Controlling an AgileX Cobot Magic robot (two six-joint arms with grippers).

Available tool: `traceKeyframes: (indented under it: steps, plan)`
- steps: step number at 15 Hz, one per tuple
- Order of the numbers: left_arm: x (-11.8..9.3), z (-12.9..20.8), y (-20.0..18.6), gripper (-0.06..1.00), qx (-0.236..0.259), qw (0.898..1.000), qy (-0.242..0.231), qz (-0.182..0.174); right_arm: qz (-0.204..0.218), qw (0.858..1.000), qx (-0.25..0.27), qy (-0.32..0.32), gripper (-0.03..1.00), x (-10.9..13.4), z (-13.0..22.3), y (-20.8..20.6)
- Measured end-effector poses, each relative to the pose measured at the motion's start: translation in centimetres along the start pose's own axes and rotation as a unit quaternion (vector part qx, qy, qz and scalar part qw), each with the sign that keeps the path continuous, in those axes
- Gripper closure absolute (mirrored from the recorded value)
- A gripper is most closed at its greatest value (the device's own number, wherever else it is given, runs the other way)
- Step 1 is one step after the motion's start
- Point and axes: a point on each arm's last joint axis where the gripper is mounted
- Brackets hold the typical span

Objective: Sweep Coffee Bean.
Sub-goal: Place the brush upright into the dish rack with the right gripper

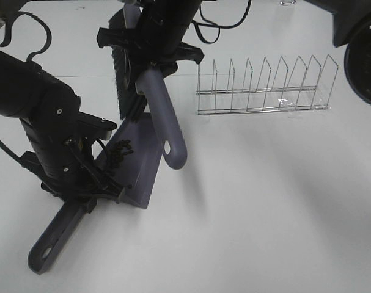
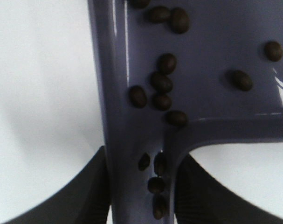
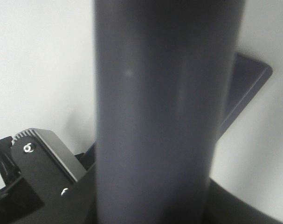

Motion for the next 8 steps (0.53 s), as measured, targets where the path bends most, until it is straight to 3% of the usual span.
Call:
traceKeyframes:
  steps: [4,8]
  plan:
    - [0.0,0.0,0.0,0.61,0.0,1.0,0.003,0.0,0.061,0.997,-0.027,-0.029,0.67,0.7,1.2,-6.8]
    - [0.0,0.0,0.0,0.61,0.0,1.0,0.003,0.0,0.124,0.99,0.056,-0.024,0.67,-1.4,6.4,-7.5]
Point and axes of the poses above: a point on each arm's last joint axis where the gripper is mounted, y pointing out along that axis toward the gripper, x along the wrist's bending axis when the last joint is at zero, z = x × y, and after that the axes turned 13 degrees about -y, right-handed
